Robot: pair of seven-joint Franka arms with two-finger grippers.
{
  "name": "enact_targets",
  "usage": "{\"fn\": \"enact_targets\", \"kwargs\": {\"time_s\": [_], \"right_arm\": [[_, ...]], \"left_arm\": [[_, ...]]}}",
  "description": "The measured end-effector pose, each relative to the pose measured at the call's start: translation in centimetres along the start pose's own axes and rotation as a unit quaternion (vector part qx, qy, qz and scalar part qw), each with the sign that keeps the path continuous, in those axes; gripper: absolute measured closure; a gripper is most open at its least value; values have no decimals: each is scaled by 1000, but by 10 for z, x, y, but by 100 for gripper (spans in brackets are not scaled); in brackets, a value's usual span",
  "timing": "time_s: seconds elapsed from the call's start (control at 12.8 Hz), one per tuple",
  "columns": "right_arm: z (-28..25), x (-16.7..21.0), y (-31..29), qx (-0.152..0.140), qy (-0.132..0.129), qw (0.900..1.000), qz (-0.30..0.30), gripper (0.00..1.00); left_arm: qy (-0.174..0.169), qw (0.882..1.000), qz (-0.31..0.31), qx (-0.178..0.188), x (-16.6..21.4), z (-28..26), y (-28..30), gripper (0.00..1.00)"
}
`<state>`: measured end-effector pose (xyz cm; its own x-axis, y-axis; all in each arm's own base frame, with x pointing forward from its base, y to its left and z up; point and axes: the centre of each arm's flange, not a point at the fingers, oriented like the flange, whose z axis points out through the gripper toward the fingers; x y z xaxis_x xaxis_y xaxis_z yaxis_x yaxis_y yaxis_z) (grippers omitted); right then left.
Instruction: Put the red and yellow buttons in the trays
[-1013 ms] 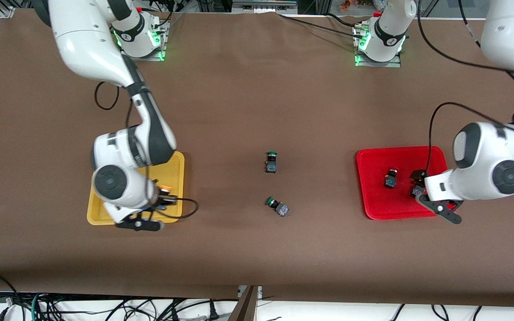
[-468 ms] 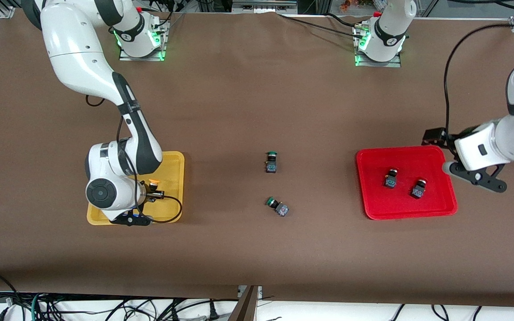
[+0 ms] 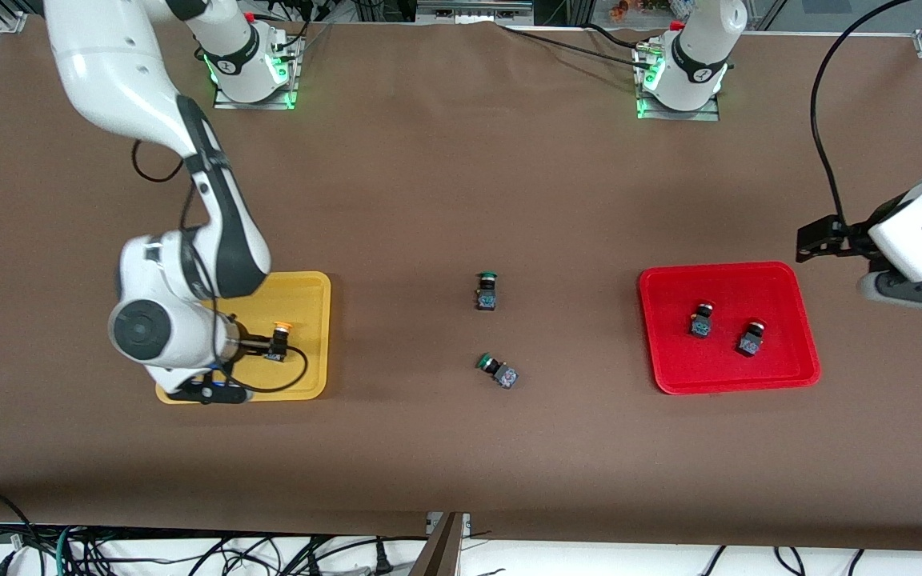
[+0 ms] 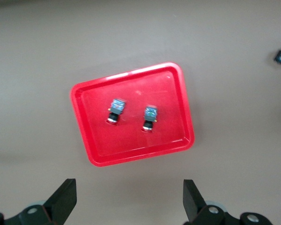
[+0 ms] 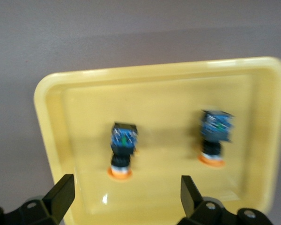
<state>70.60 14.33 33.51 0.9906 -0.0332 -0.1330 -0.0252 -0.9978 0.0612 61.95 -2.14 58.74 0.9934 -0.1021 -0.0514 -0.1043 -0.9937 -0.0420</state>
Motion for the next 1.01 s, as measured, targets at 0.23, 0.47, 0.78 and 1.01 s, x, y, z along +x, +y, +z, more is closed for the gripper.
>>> {"fn": "enact_targets", "kwargs": {"time_s": [0.23,0.47,0.78,1.01], "right_arm": [[-80,-27,36,-2,-6,1000,-13,0],[-141,-56,48,6,1,1000,-13,0],[-226,-123,73,23,16,1000,-10,0],[-252,-162,107,36,24,999,7,0]], "left_arm": [[21,999,-39,-6,-38,4,1,0],[15,999,-47,-6,-44,13,-2,0],[20,998,-56,-9,-42,15,-6,0],[21,998,-57,-19,-41,16,-4,0]]}}
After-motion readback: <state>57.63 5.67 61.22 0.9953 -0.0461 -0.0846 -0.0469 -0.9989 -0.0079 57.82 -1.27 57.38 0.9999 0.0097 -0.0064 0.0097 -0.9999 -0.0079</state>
